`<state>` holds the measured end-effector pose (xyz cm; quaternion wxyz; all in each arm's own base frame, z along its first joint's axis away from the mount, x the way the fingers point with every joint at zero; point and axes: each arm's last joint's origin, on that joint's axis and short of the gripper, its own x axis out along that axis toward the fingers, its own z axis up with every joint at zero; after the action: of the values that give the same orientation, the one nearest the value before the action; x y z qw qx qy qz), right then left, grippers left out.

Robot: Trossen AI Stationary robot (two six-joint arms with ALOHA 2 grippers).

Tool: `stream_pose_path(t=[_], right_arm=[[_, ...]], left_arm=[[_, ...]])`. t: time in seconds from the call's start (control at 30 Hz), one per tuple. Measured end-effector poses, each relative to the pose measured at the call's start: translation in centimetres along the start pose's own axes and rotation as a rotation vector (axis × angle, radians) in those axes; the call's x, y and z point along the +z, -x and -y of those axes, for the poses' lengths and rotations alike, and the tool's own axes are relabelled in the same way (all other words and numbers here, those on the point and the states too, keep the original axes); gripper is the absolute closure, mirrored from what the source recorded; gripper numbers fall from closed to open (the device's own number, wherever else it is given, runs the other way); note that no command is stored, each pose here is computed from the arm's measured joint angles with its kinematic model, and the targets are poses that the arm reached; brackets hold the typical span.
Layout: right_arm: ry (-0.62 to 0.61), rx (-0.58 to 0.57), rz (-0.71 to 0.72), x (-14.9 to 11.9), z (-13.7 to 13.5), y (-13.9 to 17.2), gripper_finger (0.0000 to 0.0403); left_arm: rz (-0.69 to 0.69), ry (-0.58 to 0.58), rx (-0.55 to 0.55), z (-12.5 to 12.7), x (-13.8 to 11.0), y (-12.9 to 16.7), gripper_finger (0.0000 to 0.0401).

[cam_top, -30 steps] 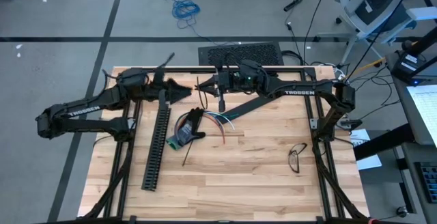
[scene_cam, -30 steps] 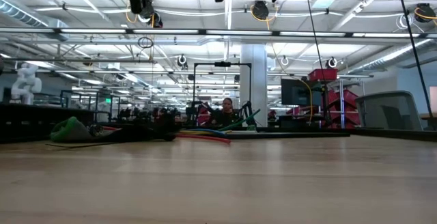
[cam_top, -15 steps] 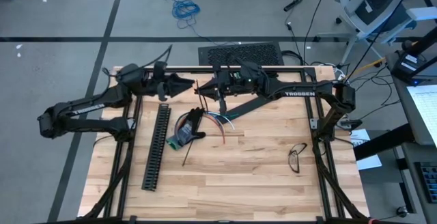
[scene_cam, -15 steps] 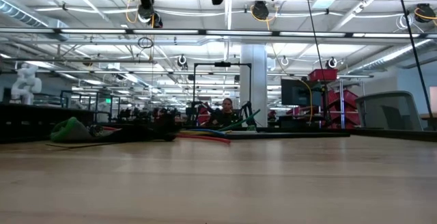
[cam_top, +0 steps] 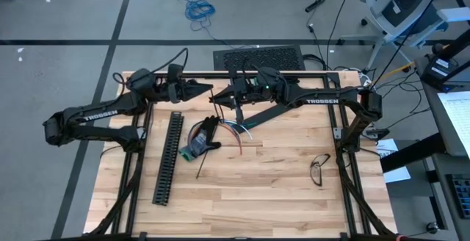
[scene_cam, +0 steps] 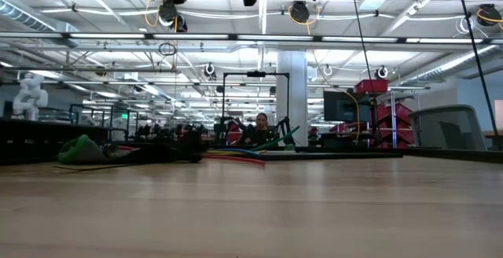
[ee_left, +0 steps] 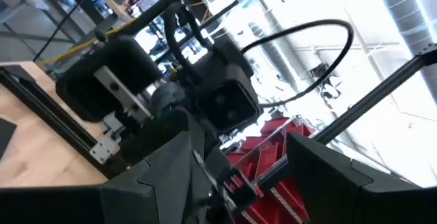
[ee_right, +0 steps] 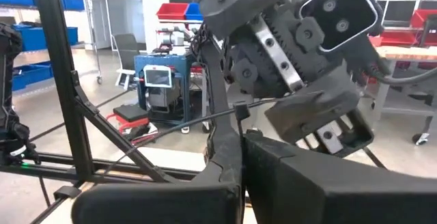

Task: Ziptie cables
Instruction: Wrap the cable wires with the black zip tie

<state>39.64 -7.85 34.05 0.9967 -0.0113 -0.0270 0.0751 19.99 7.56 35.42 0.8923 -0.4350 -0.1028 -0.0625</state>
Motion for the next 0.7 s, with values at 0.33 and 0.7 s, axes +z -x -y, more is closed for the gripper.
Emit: stream_pose_path(t=[0.33,0.7], right_arm=[[0.005,-0.006,0.009,0.09,0.06,0.02,0.0403],[0.004,-0.006,0.005,0.05,0.08,0.03,0.0403]], left_arm=[[-0.005,0.006,0.001,0.11,-0.25,-0.12,0.0170],[-0.008,0.006,-0.002,0.16,-0.34,-0.16,0.0220]])
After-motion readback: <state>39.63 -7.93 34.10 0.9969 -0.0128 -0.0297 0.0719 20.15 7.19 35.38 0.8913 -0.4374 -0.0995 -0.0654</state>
